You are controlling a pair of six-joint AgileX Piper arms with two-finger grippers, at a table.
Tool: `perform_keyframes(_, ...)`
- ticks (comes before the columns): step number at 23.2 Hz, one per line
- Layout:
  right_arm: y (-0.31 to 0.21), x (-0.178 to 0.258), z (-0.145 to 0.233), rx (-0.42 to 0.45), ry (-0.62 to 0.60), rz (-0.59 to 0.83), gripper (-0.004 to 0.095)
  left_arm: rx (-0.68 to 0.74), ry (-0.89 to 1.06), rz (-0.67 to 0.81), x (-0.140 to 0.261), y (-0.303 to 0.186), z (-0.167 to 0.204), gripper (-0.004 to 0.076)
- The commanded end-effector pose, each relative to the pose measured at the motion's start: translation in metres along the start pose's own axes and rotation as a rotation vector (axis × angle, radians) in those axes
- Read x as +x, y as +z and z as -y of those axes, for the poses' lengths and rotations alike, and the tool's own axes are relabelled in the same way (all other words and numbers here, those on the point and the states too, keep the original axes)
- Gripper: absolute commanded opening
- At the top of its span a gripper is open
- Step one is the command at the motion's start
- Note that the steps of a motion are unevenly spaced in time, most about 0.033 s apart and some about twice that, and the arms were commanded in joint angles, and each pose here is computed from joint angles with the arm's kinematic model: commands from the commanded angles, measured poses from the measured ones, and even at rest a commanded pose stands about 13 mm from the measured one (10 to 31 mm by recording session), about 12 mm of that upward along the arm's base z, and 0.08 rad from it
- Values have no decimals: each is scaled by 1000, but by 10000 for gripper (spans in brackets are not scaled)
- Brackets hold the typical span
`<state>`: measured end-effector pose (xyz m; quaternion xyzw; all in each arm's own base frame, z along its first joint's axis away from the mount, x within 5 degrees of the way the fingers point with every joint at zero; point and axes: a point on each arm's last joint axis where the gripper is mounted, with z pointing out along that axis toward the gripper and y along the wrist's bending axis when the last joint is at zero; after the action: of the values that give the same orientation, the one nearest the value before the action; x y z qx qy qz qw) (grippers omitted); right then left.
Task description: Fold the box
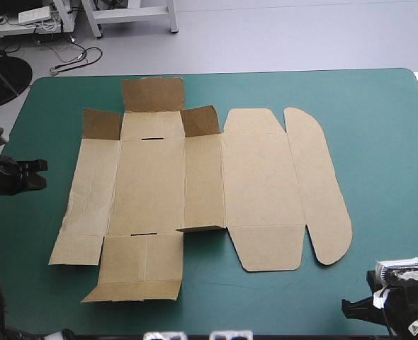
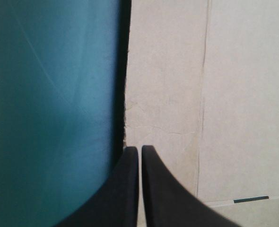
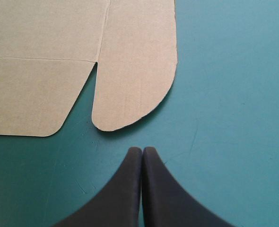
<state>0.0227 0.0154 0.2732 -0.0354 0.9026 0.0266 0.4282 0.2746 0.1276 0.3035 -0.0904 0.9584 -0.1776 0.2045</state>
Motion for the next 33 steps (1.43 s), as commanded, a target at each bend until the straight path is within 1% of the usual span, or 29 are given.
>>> perform_keyframes(1, -5, -12, 1, 16, -13, 73, -15, 83, 3, -10, -4, -4, 7, 39)
perform_keyframes(2, -5, -12, 1, 17, -14, 73, -15, 79, -20, -20, -4, -2, 6, 109)
perform_keyframes(3, -5, -12, 1, 17, -14, 73, -15, 79, -54, -21, -4, -2, 6, 159)
perform_keyframes(4, -5, -12, 2, 19, -15, 72, -15, 72, -80, -34, -4, 0, 4, 289)
perform_keyframes(5, -5, -12, 2, 19, -15, 72, -15, 67, -80, -41, -4, 2, 3, 347)
perform_keyframes(6, -5, -11, 2, 19, -15, 71, -15, 63, -84, -56, -4, 6, -1, 472)
perform_keyframes(8, -5, -11, 2, 19, -15, 71, -15, 49, -85, -79, -4, 10, -5, 520)
perform_keyframes(12, -5, -11, 1, 16, 6, 71, -15, 76, -50, -133, 3, 27, -9, 479)
perform_keyframes(13, -5, -12, 1, 13, 8, 72, -15, 96, -39, -158, 8, 33, -10, 463)
perform_keyframes(16, -5, -12, 1, 11, 9, 73, -15, 171, -63, -172, 15, 46, -9, 435)
perform_keyframes(25, -5, -12, 1, 11, 11, 73, -15, 208, -86, -248, 27, 66, -7, 426)
perform_keyframes(30, -5, -12, 1, 11, 11, 73, -15, 229, -57, -298, 26, 81, 8, 426)
perform_keyframes(33, -5, -11, 1, 10, 11, 71, -15, 246, -35, -354, 26, 97, 20, 426)
